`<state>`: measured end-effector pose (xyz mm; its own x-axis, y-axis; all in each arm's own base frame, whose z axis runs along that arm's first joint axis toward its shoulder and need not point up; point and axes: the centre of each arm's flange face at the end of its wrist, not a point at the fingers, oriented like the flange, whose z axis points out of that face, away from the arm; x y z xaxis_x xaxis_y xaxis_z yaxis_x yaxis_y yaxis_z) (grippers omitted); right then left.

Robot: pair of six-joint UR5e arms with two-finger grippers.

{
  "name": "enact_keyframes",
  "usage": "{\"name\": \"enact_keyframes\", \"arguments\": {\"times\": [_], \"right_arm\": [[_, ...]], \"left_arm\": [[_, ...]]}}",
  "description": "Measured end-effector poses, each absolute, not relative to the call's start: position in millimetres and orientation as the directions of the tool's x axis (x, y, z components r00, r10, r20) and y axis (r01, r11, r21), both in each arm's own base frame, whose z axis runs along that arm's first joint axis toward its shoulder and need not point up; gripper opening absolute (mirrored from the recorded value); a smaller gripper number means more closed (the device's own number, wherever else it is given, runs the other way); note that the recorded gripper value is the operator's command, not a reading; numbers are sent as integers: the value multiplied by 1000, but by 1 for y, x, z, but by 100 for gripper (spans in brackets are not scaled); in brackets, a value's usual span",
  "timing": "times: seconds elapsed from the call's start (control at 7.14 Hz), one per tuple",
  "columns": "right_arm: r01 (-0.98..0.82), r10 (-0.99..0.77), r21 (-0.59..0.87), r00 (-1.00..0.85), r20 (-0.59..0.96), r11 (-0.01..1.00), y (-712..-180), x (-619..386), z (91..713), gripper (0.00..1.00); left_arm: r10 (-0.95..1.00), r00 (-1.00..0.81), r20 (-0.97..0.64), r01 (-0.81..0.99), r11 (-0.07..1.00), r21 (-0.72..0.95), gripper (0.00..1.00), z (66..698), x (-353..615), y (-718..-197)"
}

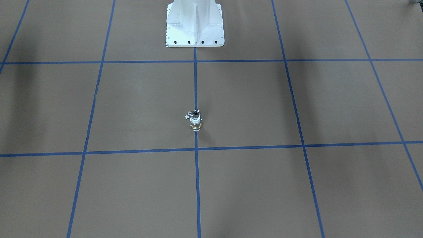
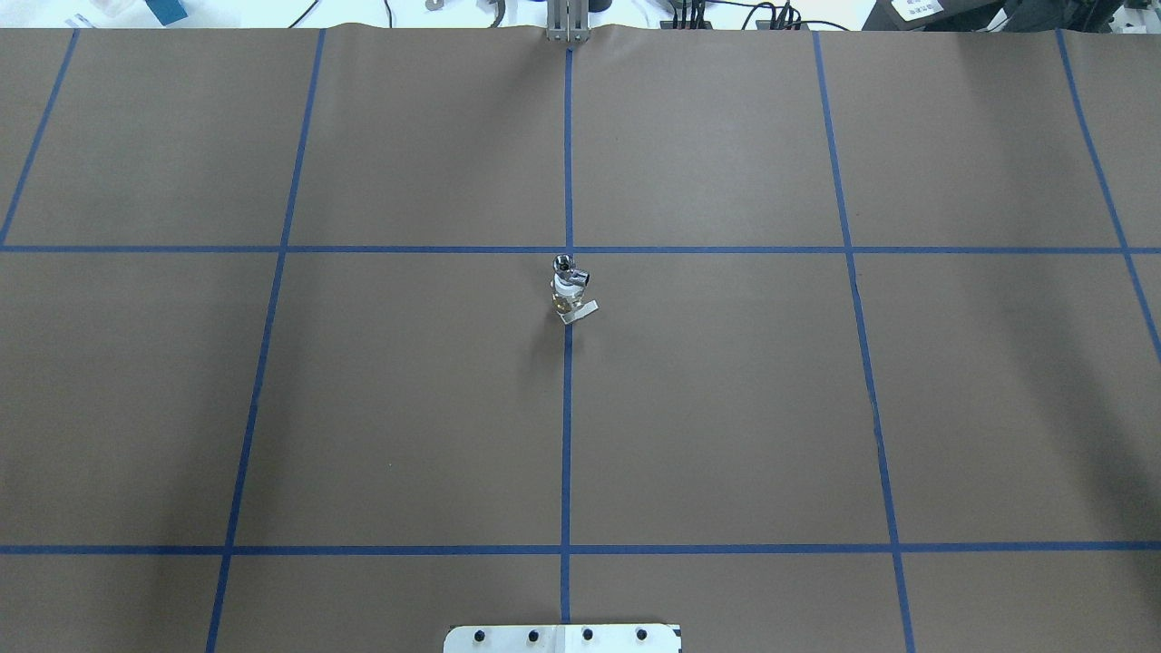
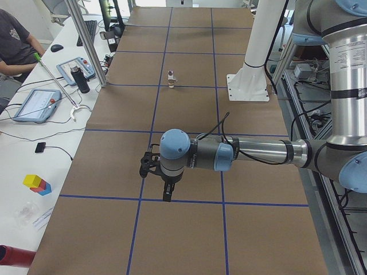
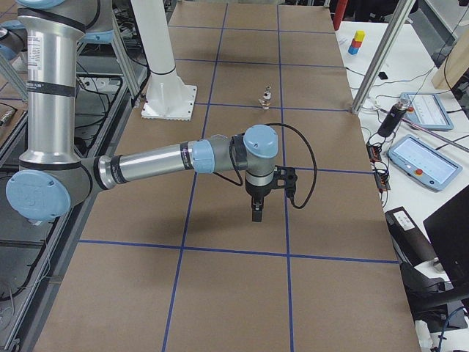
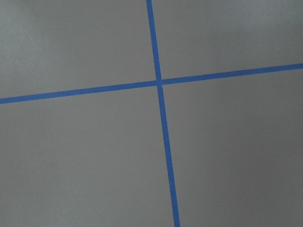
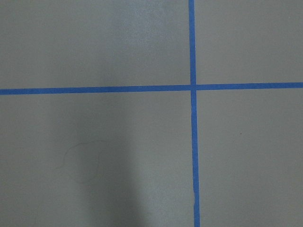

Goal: Assemble PPR valve and pipe with both arms

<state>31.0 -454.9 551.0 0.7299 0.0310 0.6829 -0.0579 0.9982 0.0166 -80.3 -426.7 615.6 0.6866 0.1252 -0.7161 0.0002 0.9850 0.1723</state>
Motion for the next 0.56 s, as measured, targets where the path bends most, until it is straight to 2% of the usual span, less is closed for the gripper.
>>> {"name": "enact_keyframes", "arguments": {"times": [0.56], "right_arm": [[-58,32,14,728,685,998,-455,31,552,100]], "left_arm": [[129,687,-715,-2,984,176,100,618,-80,-427]]}}
